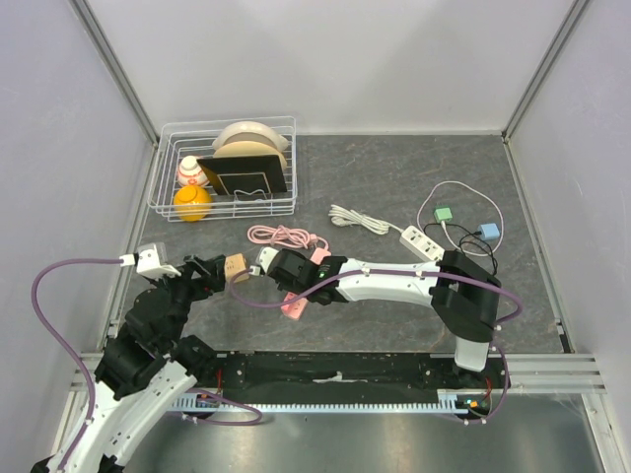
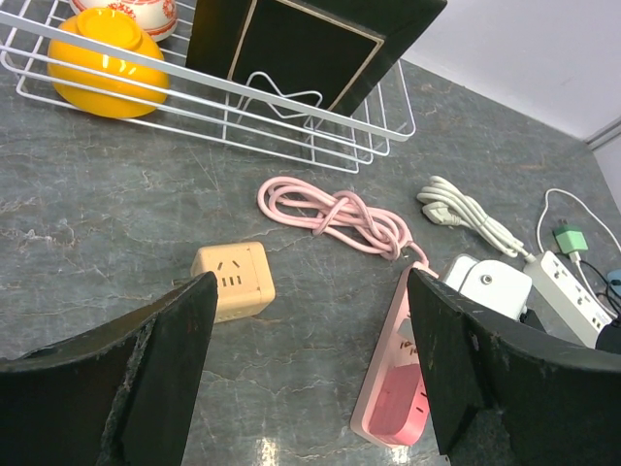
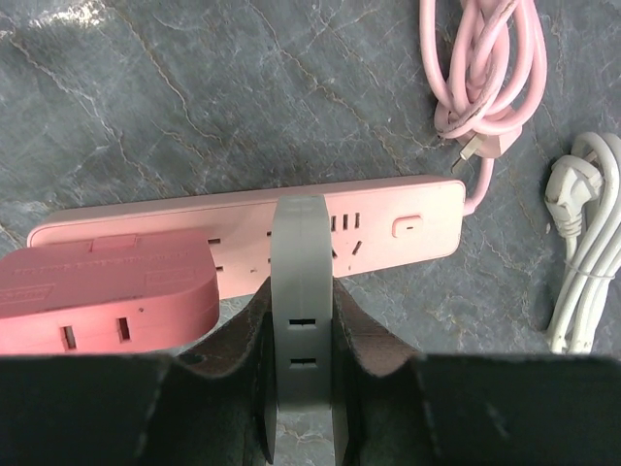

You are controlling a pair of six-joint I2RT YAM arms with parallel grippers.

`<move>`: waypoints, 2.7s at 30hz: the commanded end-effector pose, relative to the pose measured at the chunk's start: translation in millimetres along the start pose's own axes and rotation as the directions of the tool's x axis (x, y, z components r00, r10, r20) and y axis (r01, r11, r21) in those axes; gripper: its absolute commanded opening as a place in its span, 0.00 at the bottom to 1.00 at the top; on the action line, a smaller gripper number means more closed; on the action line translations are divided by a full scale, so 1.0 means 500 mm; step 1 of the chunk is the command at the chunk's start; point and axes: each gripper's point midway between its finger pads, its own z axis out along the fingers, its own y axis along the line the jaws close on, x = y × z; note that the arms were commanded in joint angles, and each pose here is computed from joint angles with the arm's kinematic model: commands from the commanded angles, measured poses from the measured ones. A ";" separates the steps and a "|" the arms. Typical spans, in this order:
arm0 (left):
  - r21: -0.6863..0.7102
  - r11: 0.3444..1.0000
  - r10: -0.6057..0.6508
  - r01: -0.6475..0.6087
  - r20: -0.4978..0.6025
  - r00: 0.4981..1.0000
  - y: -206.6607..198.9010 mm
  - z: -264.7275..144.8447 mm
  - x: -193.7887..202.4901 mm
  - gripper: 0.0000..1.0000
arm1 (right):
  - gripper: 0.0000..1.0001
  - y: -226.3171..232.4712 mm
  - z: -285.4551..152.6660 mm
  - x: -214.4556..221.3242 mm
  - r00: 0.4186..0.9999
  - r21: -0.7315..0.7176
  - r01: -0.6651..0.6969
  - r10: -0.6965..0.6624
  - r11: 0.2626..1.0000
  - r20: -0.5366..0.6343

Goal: Insert the plug

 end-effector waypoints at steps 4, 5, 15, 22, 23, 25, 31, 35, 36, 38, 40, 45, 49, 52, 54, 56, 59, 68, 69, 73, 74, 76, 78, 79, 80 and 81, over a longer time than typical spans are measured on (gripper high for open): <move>-0.014 0.998 -0.053 0.054 0.038 0.998 -0.005 0.000 -0.027 0.85 | 0.00 -0.010 0.001 -0.020 0.998 0.004 -0.036 0.035 0.999 0.050; -0.014 0.998 -0.054 0.055 0.038 0.998 -0.005 -0.001 -0.028 0.85 | 0.00 -0.012 0.002 -0.018 0.998 0.007 -0.040 0.039 0.999 0.048; -0.011 0.998 -0.061 0.061 0.034 0.998 -0.006 0.000 -0.024 0.85 | 0.00 0.006 0.004 0.001 0.998 -0.052 -0.047 0.049 0.998 0.035; -0.011 0.998 -0.061 0.062 0.032 0.998 -0.007 0.001 -0.023 0.85 | 0.00 0.006 -0.013 0.002 0.997 -0.066 -0.057 0.060 0.996 0.039; -0.010 0.998 -0.061 0.062 0.031 0.998 -0.007 0.001 -0.022 0.85 | 0.00 0.004 -0.015 0.000 0.997 -0.065 -0.056 0.059 0.996 0.040; -0.006 0.998 -0.062 0.062 0.030 0.998 -0.009 0.002 -0.022 0.85 | 0.00 0.001 -0.020 0.000 0.997 -0.062 -0.056 0.059 0.996 0.040; -0.005 0.998 -0.062 0.062 0.030 0.998 -0.009 0.002 -0.022 0.85 | 0.00 0.008 -0.008 0.007 0.999 -0.068 -0.046 0.048 0.997 0.022; -0.005 0.998 -0.061 0.061 0.030 0.998 -0.008 0.002 -0.021 0.84 | 0.00 0.028 0.004 0.014 0.999 -0.105 -0.051 0.052 0.993 0.006; -0.006 0.998 -0.061 0.061 0.030 0.998 -0.008 0.002 -0.021 0.84 | 0.00 0.032 0.005 0.015 0.999 -0.115 -0.053 0.054 0.992 0.004; -0.002 0.998 -0.061 0.061 0.029 0.998 -0.010 0.002 -0.021 0.85 | 0.00 0.041 0.008 0.019 0.998 -0.130 -0.060 0.060 0.990 -0.003; 0.005 0.999 -0.054 0.054 0.021 0.998 -0.013 0.003 -0.018 0.84 | 0.00 0.055 0.008 0.019 0.998 -0.167 -0.067 0.067 0.984 -0.005; 0.015 0.999 -0.044 0.044 0.008 0.999 -0.019 0.007 -0.014 0.84 | 0.00 0.072 0.012 0.031 0.996 -0.206 -0.093 0.090 0.974 -0.025; 0.023 0.999 -0.039 0.039 0.000 0.999 -0.023 0.007 -0.012 0.84 | 0.00 0.035 0.025 0.055 0.990 -0.157 -0.139 0.132 0.978 -0.056; 0.020 0.999 -0.038 0.038 -0.001 0.999 -0.022 0.008 -0.010 0.84 | 0.00 0.001 0.021 0.057 0.988 -0.106 -0.152 0.148 0.983 -0.047; 0.022 0.999 -0.040 0.040 -0.001 0.999 -0.023 0.009 -0.010 0.84 | 0.00 -0.016 0.017 0.053 0.988 -0.087 -0.153 0.150 0.984 -0.038; 0.022 0.999 -0.039 0.039 -0.004 0.999 -0.023 0.010 -0.008 0.84 | 0.00 -0.036 0.013 0.045 0.987 -0.072 -0.162 0.161 0.984 -0.024; 0.023 0.999 -0.038 0.038 -0.003 0.999 -0.023 0.009 -0.009 0.84 | 0.00 -0.045 0.016 0.041 0.986 -0.066 -0.166 0.165 0.984 -0.021; 0.026 0.999 -0.034 0.034 -0.009 0.999 -0.026 0.011 -0.006 0.84 | 0.00 -0.013 0.023 0.049 0.987 -0.133 -0.159 0.155 0.978 -0.037; 0.028 0.999 -0.035 0.035 -0.009 0.999 -0.026 0.011 -0.006 0.84 | 0.00 -0.009 0.020 0.047 0.988 -0.138 -0.154 0.150 0.978 -0.034; 0.029 0.999 -0.035 0.035 -0.010 0.999 -0.027 0.011 -0.006 0.84 | 0.00 0.017 0.010 0.031 0.992 -0.171 -0.123 0.122 0.978 -0.014; 0.030 0.999 -0.036 0.036 -0.009 0.999 -0.027 0.011 -0.007 0.84 | 0.00 0.021 0.009 0.029 0.993 -0.174 -0.117 0.117 0.978 -0.012; 0.031 0.999 -0.036 0.036 -0.010 0.999 -0.027 0.011 -0.006 0.84 | 0.00 0.027 0.012 0.029 0.994 -0.178 -0.113 0.112 0.978 -0.015; 0.031 0.999 -0.034 0.034 -0.010 0.999 -0.027 0.011 -0.006 0.84 | 0.00 0.032 0.015 0.031 0.994 -0.181 -0.108 0.106 0.978 -0.019; 0.031 0.999 -0.034 0.034 -0.010 0.999 -0.027 0.011 -0.006 0.84 | 0.00 0.032 0.017 0.034 0.994 -0.176 -0.108 0.106 0.978 -0.024; 0.031 0.999 -0.034 0.034 -0.010 0.999 -0.026 0.010 -0.006 0.84 | 0.00 0.031 0.017 0.034 0.994 -0.173 -0.108 0.106 0.979 -0.024; 0.032 0.999 -0.035 0.035 -0.008 0.999 -0.027 0.011 -0.006 0.84 | 0.00 0.029 0.021 0.040 0.994 -0.162 -0.108 0.104 0.981 -0.033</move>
